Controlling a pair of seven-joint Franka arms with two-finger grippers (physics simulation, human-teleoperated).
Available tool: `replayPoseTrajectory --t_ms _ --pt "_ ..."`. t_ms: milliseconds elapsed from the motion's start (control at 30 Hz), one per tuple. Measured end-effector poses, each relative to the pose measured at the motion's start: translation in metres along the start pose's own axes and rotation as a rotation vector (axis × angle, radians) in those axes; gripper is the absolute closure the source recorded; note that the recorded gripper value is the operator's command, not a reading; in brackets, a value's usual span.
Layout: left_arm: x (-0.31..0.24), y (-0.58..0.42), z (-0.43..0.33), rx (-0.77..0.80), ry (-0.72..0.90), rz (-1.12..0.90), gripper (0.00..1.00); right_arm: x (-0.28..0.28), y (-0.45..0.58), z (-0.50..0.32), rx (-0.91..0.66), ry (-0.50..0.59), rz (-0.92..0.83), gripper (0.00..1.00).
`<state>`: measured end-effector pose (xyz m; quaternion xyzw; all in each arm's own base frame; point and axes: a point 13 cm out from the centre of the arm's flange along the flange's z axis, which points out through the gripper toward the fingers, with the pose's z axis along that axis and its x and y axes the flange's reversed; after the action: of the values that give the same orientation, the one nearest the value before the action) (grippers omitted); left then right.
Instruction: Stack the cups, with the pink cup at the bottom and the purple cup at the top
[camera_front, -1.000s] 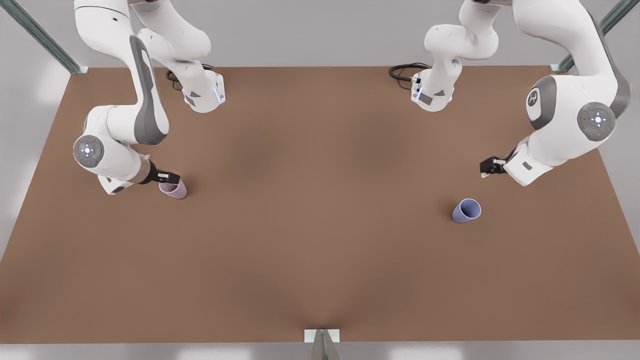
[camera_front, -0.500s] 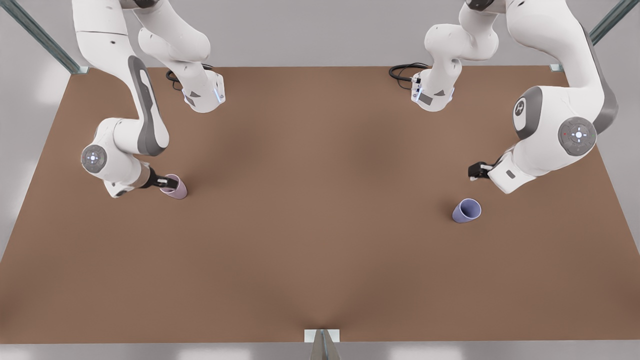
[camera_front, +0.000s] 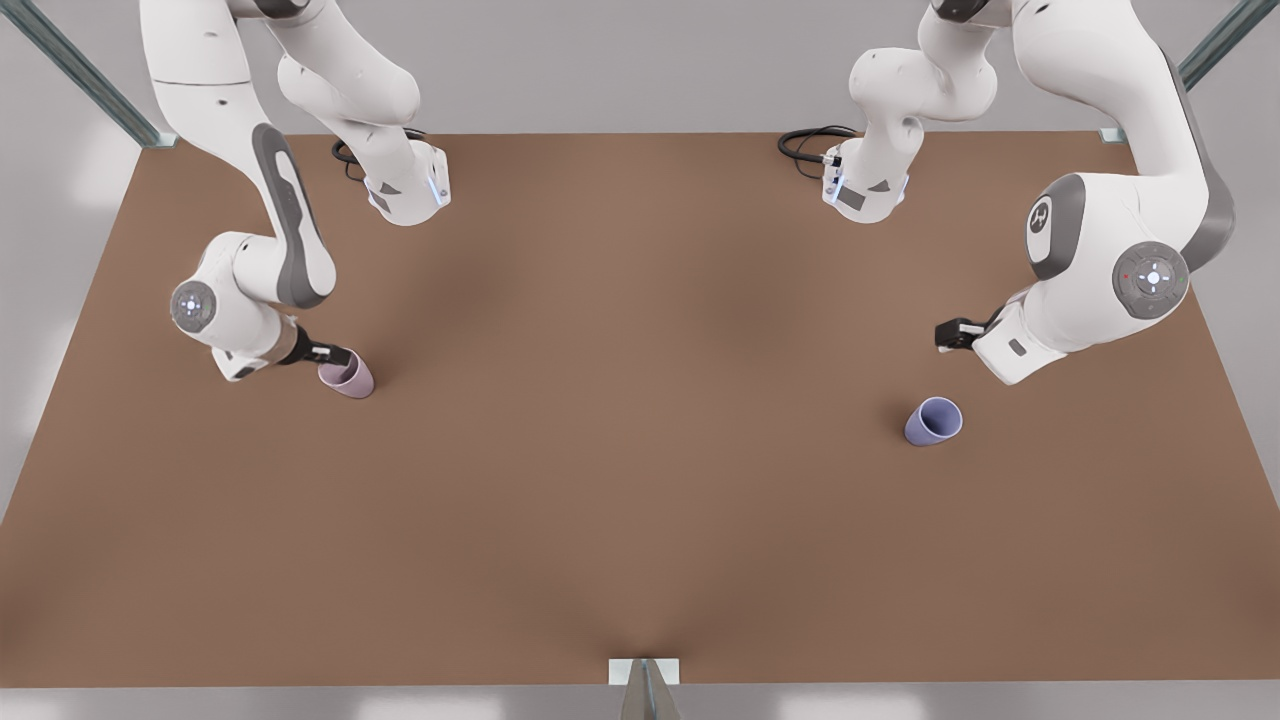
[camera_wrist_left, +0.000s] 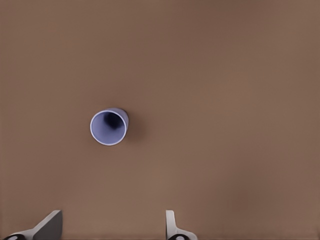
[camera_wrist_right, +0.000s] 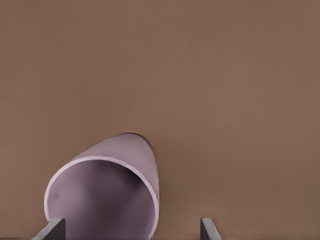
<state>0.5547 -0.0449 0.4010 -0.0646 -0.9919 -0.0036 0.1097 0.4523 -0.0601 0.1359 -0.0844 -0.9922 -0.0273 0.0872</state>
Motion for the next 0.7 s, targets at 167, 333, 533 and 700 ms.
replayPoseTrajectory --t_ms 167,333,533,700 --pt "0.002 -0.001 -0.002 0.000 0.003 0.001 0.00 -0.008 -0.019 0.017 -0.008 -0.027 0.003 0.11" --pt "0.003 0.000 -0.002 0.000 0.005 0.001 0.00 -0.006 -0.012 0.033 -0.012 -0.026 -0.048 0.48" --pt "0.003 0.000 0.000 -0.003 0.010 0.002 0.00 -0.009 0.000 0.042 -0.012 -0.025 -0.102 0.79" --pt "0.003 0.000 0.001 -0.004 0.013 0.003 0.00 -0.021 -0.001 0.030 -0.010 -0.055 -0.121 0.79"
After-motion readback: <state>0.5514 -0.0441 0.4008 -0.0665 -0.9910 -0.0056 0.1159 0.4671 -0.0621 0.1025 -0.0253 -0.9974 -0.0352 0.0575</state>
